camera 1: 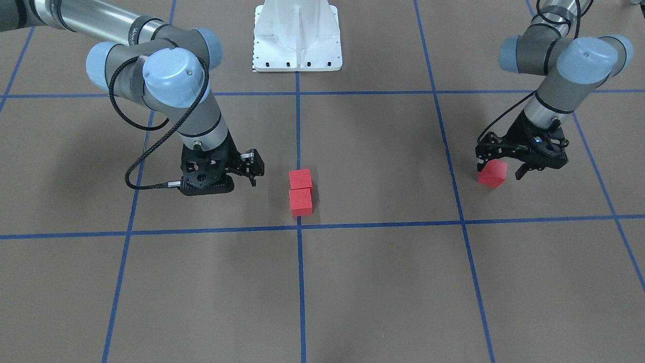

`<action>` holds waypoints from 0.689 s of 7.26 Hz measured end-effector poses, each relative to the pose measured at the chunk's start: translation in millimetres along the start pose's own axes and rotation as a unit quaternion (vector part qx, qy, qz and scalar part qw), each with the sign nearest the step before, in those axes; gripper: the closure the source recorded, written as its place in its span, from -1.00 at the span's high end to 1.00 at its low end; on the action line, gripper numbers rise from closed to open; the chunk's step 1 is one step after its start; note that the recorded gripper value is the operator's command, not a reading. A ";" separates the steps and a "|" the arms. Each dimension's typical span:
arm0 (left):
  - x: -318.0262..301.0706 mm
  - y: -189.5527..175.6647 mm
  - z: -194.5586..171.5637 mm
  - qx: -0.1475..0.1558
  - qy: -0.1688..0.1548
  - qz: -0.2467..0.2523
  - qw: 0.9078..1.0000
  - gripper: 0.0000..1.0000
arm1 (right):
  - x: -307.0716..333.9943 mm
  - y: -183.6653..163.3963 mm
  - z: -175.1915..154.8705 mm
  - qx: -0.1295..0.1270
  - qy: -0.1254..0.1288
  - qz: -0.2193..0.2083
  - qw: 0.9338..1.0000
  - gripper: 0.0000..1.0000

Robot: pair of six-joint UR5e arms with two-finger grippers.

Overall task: Form red blocks into L shape at center
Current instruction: 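Grasp the remaining red cube with the left gripper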

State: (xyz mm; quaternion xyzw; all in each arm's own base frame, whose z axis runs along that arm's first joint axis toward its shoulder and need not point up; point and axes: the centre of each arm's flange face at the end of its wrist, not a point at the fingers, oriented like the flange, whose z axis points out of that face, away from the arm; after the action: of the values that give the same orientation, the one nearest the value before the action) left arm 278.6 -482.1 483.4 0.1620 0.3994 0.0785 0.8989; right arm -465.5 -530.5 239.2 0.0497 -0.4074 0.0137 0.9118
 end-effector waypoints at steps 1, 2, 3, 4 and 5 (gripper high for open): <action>-1.9 4.0 3.2 -0.004 -0.002 0.002 1.000 1.00 | 1.7 0.2 1.4 0.000 0.001 0.000 1.000 0.98; -1.9 7.3 8.0 -0.009 -0.003 0.003 1.000 1.00 | 3.7 0.5 3.0 -0.001 0.002 0.001 1.000 0.98; -2.5 10.2 14.8 -0.015 -0.006 0.004 1.000 1.00 | 5.1 0.8 4.0 -0.001 0.002 0.001 1.000 0.98; -3.6 12.6 21.9 -0.020 -0.011 0.004 1.000 1.00 | 5.9 0.9 4.6 -0.002 0.003 0.001 1.000 0.98; -4.4 14.8 28.2 -0.024 -0.014 0.004 1.000 1.00 | 6.1 1.0 4.8 -0.002 0.003 0.001 1.000 0.98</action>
State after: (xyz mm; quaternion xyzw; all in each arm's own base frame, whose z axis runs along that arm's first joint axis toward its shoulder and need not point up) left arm 296.5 -475.9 509.4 0.1428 0.3842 0.0896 0.9077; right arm -465.0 -530.1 247.0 0.0480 -0.4050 0.0138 0.9130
